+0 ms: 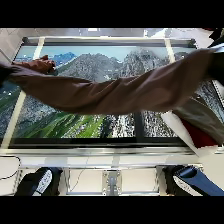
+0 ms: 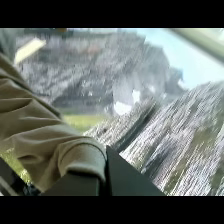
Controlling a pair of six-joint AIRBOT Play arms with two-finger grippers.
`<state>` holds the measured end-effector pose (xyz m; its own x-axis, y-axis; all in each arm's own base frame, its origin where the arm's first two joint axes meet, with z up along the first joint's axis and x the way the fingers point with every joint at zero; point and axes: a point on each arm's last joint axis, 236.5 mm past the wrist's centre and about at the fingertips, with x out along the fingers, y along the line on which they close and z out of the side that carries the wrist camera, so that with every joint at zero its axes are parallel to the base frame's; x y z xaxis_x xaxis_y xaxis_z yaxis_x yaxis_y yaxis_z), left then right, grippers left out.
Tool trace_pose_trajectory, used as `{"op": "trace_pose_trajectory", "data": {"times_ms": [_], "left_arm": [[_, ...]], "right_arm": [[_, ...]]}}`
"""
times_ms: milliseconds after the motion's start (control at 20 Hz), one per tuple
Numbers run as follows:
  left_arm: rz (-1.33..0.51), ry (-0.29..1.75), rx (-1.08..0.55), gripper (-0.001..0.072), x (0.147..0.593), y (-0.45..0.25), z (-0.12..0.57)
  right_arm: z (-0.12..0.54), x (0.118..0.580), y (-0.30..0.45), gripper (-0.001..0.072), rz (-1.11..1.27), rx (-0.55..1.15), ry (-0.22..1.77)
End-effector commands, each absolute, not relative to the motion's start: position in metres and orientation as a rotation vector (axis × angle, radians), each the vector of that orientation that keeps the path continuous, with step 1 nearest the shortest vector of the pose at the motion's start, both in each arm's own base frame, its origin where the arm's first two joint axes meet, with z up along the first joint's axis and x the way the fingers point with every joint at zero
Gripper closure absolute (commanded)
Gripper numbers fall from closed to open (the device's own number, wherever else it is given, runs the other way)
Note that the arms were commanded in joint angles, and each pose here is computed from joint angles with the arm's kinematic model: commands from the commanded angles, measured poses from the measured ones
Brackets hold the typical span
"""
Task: Fold the shirts.
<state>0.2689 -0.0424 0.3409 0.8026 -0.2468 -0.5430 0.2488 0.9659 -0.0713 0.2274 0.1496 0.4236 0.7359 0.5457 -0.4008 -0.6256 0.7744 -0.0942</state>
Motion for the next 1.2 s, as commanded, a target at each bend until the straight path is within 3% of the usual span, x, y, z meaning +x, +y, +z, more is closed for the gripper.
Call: {"op": "trace_pose_trajectory", "data": {"times_ms": [0, 100, 300, 500, 700, 900, 1000, 1150], "left_arm": [[-0.271, 0.540, 0.032, 0.0696, 0.243, -0.048, 0.348], [-0.309, 0.690, -0.021, 0.0696, 0.257, -0.051, 0.298], [-0.359, 1.158, -0.202, 0.0695, 0.270, -0.052, 0.135], [-0.305, 1.462, -0.326, 0.0695, 0.275, -0.042, -0.011], [-0.208, 1.400, -0.473, 0.0695, 0.345, -0.036, -0.080], [-0.138, 1.171, -0.651, 0.0695, 0.433, -0.033, -0.076], [-0.114, 1.042, -0.701, 0.0694, 0.468, -0.026, -0.053], [-0.114, 0.936, -0.713, 0.0671, 0.496, -0.020, -0.021]], "right_arm": [[0.430, 0.215, 0.127, 0.0698, 0.577, -0.251, 0.354], [0.378, 0.252, 0.114, 0.0698, 0.484, -0.300, 0.529], [0.243, 0.330, 0.116, 0.0698, 0.408, -0.393, 0.892], [0.099, 0.408, 0.105, 0.0698, 0.360, -0.279, 1.131], [0.035, 0.490, 0.101, 0.0696, 0.288, -0.040, 1.060], [0.078, 0.571, 0.099, 0.0696, 0.199, 0.068, 0.681], [0.107, 0.591, 0.096, 0.0695, 0.170, 0.119, 0.539], [0.111, 0.594, 0.096, 0.0678, 0.167, 0.120, 0.516]]}}
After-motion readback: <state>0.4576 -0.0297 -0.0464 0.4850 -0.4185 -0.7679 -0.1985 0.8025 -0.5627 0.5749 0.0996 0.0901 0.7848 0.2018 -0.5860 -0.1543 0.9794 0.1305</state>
